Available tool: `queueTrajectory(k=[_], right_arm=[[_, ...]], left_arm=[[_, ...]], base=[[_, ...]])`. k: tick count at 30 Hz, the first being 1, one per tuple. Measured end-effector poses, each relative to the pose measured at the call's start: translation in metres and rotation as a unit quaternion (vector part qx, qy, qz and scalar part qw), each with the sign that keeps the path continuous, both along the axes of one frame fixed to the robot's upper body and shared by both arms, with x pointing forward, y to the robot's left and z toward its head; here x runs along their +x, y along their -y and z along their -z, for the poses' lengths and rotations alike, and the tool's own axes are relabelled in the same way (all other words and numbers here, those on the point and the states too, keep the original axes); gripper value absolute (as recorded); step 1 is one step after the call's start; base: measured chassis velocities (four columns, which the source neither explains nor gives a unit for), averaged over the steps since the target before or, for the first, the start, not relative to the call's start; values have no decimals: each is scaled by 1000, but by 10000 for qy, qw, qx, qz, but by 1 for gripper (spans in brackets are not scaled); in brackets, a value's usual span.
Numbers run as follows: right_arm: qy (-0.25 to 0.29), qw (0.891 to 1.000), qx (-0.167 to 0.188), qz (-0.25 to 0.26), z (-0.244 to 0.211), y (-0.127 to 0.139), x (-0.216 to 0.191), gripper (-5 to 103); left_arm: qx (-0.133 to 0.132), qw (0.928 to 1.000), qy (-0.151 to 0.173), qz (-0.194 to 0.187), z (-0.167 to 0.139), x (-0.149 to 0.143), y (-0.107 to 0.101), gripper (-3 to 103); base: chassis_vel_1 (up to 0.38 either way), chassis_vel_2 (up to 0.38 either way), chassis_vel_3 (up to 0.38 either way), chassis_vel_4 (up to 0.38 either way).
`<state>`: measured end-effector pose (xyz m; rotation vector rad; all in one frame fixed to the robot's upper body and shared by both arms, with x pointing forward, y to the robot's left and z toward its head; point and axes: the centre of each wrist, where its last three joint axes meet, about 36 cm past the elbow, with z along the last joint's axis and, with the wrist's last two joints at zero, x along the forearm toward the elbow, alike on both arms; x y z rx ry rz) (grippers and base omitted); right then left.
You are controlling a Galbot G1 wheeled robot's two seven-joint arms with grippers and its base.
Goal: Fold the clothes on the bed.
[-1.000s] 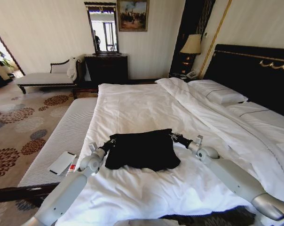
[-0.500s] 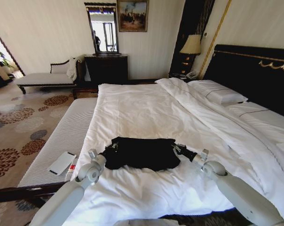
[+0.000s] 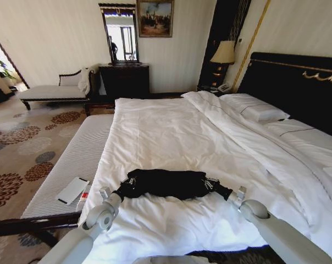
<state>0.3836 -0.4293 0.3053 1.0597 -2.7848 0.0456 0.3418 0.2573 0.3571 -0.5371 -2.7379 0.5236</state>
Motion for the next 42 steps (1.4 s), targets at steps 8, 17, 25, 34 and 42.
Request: queueTrajectory(k=[8,17,25,34,42], right_arm=[[27,9999,-74,130,13,4,-18,2],[109,9997,-148,141,14,11,-27,10],[382,9988,-322,15,2,7,-22,37],[663,9964,-517,-88,-20,13,-38,76],[990,9937,-509,144,-48,27,-39,99]], left_arm=[[60,9999,-77,-31,10,-21,-3,2],[126,9998,-68,-130,15,-21,-5,2],[154,9998,30,-86,2,-26,-1,16],[326,9990,258,-155,-13,-40,-15,55],[218,9975,528,-406,-34,-45,-25,81]], base=[[0,0,0,0],[0,0,0,0],[0,0,0,0],[0,0,0,0],[0,0,0,0]])
